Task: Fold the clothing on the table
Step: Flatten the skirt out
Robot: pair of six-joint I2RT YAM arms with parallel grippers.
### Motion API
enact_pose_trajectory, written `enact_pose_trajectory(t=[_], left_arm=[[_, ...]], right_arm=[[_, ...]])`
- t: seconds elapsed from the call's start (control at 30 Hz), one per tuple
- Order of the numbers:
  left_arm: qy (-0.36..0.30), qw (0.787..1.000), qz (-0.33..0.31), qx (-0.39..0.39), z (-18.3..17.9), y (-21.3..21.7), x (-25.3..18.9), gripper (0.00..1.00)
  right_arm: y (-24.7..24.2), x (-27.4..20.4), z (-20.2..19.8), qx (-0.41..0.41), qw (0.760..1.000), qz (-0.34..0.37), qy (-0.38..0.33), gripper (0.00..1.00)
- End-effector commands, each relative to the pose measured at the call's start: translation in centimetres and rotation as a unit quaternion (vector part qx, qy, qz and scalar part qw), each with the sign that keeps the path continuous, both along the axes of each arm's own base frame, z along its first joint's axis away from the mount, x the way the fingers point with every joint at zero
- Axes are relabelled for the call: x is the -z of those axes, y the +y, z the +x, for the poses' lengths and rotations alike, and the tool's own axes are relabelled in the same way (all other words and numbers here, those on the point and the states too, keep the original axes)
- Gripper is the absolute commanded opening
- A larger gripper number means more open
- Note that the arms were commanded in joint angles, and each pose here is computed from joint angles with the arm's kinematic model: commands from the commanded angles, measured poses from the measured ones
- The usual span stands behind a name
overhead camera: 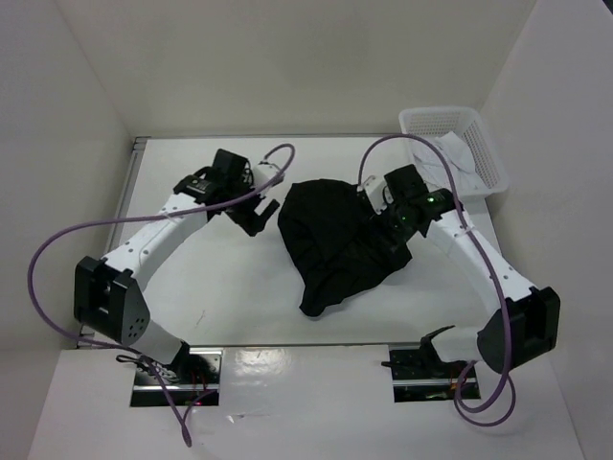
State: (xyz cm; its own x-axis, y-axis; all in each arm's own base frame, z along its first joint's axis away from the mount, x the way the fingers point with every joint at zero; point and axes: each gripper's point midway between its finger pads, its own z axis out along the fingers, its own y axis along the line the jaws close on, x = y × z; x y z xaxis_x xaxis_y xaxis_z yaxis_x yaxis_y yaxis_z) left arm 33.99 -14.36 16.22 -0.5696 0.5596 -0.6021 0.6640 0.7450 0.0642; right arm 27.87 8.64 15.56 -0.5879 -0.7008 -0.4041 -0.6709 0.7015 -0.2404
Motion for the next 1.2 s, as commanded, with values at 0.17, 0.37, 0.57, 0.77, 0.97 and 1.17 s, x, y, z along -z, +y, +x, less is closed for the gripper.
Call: enact_pose_trajectory(t=[0.17, 0.37, 0.57, 0.77, 0.97, 1.17], left_arm=[[-0.175, 0.973, 0.082, 0.123, 6.1, -10.3, -2.2, 1.0], [-0.221, 0.95, 0.103, 0.195, 8.4, -16.7, -0.7, 1.0], [-0.23, 0.94, 0.09, 0.235, 10.9, -20.3, 0.0, 0.98], [-0.204, 0.921, 0.064, 0.326, 9.1, -23.9, 0.7, 0.97], [-0.146, 0.871, 0.067, 0.465, 3.5, -24.5, 2.5, 0.97], [-0.13, 0.823, 0.036, 0.552, 0.6, -25.0, 2.8, 0.95]], right_arm=[[-8.3, -5.2, 0.7, 0.175, 0.977, 0.073, -0.096, 0.84], [-11.4, -6.6, -0.8, 0.238, 0.954, 0.128, -0.129, 0.88], [-13.5, -7.7, -1.5, 0.27, 0.938, 0.154, -0.153, 0.88], [-14.4, -8.2, -2.2, 0.287, 0.93, 0.166, -0.162, 0.91], [-14.5, -8.1, -2.4, 0.292, 0.929, 0.165, -0.158, 0.93], [-14.3, -8.2, -2.4, 0.292, 0.924, 0.185, -0.162, 0.93]])
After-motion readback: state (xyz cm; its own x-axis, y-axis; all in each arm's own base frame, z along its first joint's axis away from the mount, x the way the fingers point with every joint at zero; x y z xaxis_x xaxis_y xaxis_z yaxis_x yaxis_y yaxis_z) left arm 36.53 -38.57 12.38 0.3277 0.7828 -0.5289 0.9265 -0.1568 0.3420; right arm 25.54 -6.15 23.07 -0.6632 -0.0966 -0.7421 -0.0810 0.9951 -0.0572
